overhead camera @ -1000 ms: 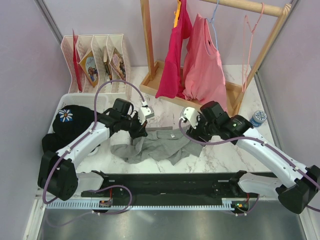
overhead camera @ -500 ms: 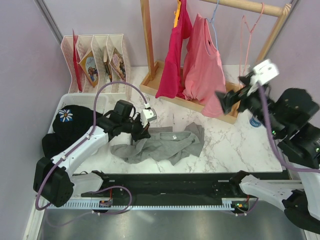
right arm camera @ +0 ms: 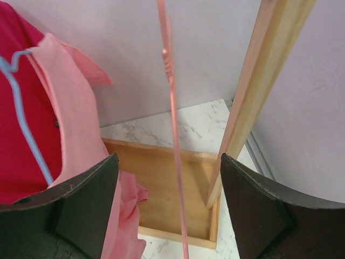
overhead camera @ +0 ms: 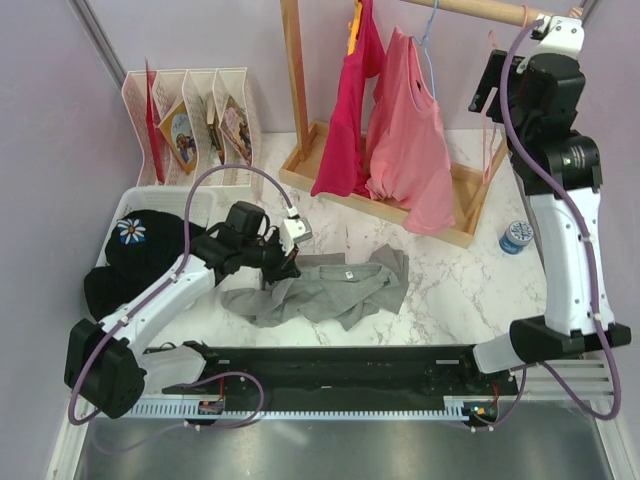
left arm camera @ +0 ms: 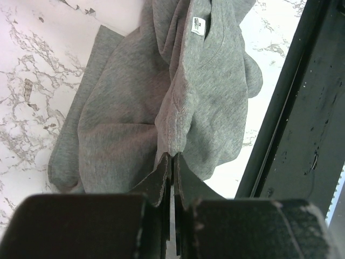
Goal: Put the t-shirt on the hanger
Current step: Pick up the hanger from the clothesline.
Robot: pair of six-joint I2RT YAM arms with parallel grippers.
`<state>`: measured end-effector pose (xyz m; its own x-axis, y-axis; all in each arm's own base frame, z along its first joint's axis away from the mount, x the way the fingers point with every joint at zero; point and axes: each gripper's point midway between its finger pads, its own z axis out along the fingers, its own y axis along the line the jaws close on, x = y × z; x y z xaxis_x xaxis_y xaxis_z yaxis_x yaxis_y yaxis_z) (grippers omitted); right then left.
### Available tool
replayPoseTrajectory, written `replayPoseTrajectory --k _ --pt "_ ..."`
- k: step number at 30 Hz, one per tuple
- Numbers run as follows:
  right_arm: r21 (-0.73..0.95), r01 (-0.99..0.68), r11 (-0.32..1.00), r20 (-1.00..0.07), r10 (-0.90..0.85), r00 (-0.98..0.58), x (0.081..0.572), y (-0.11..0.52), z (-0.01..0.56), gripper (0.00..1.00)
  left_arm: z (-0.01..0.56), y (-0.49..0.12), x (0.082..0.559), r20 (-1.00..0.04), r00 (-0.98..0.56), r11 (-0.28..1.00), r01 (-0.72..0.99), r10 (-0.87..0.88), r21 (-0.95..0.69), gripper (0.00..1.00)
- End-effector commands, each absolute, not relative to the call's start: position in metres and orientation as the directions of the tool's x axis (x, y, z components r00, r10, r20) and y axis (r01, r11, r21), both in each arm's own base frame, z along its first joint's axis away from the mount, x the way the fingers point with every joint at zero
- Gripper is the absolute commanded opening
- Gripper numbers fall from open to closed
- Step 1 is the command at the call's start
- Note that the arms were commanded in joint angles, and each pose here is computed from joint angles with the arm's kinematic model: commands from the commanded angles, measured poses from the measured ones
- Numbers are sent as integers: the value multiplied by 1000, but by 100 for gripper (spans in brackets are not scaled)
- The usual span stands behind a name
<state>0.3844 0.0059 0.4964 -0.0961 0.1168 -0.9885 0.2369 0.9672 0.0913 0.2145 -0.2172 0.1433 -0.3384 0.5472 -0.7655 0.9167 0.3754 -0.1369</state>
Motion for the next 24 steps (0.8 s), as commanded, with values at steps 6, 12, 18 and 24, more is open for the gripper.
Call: replayPoseTrajectory --k 6,12,18,24 --pt "145 243 959 -982 169 -80 408 -7 493 75 152 -215 211 -794 -316 386 915 519 -112 2" --pt "123 220 968 -979 154 -130 427 0 467 65 149 -214 210 -791 -317 386 916 524 -112 2" --pt "101 207 973 -980 133 -146 444 2 451 58 148 -213 209 -790 -319 386 916 524 -113 2" --pt "90 168 982 -988 109 -108 435 5 463 17 150 -213 210 -791 -316 389 915 524 -108 2"
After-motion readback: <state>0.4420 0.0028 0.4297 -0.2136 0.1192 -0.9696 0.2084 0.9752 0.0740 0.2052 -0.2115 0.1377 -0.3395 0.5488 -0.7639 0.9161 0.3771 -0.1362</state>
